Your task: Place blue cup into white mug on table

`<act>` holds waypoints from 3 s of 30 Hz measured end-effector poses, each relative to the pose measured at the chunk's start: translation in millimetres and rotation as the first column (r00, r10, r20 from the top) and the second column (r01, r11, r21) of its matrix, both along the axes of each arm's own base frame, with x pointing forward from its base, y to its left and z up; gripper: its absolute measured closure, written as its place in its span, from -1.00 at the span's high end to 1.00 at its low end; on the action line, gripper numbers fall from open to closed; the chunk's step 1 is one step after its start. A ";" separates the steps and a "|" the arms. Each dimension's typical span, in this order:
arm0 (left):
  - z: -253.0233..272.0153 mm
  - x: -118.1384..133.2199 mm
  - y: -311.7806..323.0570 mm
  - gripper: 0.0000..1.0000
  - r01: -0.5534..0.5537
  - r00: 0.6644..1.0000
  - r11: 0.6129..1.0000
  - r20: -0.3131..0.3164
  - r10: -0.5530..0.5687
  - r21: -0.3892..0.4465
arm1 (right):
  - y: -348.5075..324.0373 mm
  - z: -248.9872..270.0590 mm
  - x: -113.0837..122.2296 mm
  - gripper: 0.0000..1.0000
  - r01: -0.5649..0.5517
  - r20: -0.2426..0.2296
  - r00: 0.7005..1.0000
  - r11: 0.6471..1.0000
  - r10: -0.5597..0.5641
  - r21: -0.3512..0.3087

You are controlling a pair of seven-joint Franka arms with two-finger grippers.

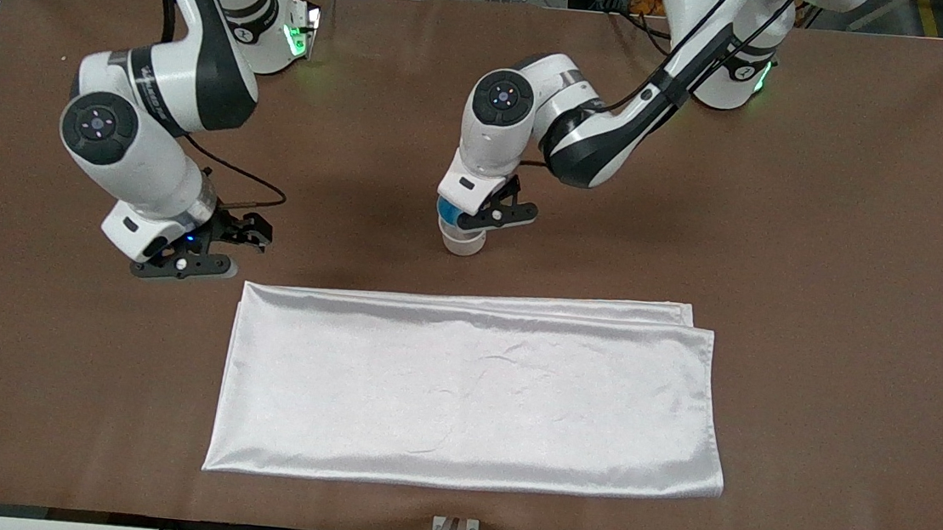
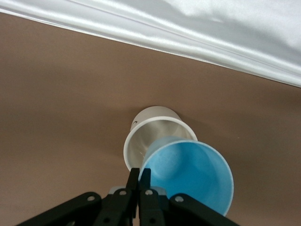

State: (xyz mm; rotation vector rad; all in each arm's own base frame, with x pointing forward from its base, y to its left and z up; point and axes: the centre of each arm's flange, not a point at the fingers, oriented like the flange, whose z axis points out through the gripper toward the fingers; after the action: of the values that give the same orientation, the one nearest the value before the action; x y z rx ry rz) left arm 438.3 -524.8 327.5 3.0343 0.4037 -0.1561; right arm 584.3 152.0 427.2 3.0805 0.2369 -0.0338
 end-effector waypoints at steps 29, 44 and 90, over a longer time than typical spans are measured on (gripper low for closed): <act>28.2 30.7 10.2 0.89 -0.014 0.995 1.000 0.101 0.014 0.006 | -150.6 171.4 -52.6 1.00 -0.040 -0.073 0.996 0.996 0.046 0.076; 146.9 95.0 121.1 1.00 -0.075 0.976 0.996 0.209 0.063 0.048 | -150.6 181.2 -49.5 1.00 0.119 -0.039 0.992 0.991 -0.117 0.065; 235.4 164.3 369.0 1.00 0.106 0.974 0.984 0.185 -0.132 0.144 | -177.5 183.0 -44.4 1.00 0.167 0.004 0.986 0.985 -0.167 0.040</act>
State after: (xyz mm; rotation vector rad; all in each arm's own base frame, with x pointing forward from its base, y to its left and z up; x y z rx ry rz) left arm 602.6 -155.8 562.9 3.1658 0.2244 0.1673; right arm 539.9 -25.6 610.1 3.1302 -0.0220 -0.0245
